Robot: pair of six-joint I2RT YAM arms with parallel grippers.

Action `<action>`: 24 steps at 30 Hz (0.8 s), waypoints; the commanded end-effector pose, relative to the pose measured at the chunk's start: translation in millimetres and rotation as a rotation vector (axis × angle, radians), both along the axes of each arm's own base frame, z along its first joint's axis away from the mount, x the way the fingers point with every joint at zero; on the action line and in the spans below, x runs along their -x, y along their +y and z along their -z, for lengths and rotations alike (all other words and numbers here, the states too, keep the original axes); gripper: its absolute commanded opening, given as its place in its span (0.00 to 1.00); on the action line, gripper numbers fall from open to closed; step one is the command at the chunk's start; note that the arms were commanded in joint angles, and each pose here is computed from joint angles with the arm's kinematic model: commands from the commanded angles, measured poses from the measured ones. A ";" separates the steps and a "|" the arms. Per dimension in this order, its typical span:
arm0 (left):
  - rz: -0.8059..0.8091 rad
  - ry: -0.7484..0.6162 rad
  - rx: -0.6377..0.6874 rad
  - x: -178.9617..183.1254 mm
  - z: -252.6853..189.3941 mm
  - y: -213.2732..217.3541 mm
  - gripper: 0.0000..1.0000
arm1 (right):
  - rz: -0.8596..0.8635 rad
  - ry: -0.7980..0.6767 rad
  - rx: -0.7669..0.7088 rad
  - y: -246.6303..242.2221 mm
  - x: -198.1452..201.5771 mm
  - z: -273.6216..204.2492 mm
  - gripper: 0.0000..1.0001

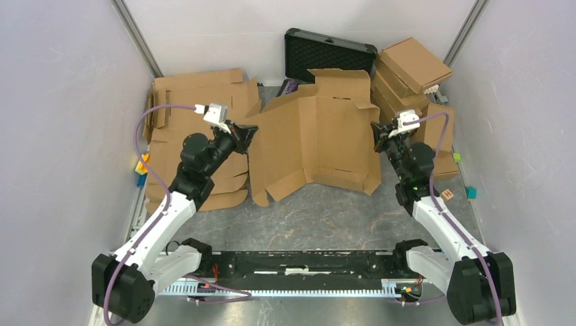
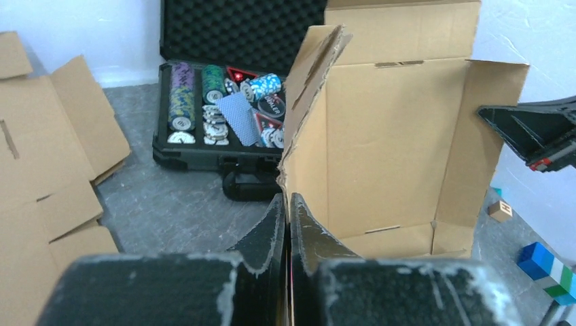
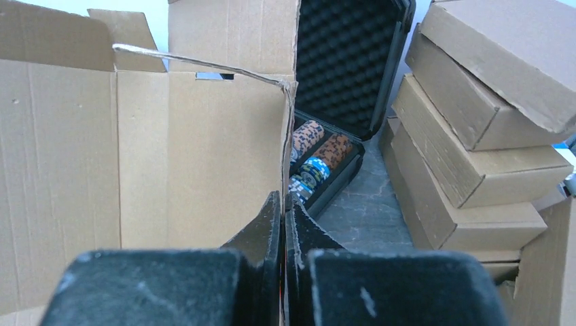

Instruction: Fold the paper box

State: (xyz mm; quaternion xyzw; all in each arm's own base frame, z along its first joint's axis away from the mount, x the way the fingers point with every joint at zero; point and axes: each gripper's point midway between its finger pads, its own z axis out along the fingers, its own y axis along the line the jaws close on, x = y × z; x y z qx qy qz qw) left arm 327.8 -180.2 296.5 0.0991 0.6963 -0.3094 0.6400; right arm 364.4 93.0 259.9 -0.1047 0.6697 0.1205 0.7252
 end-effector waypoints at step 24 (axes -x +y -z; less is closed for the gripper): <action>0.061 -0.117 -0.023 12.1 16.6 -9.1 0.07 | -0.033 -0.271 -0.040 1.8 38.5 -15.8 0.00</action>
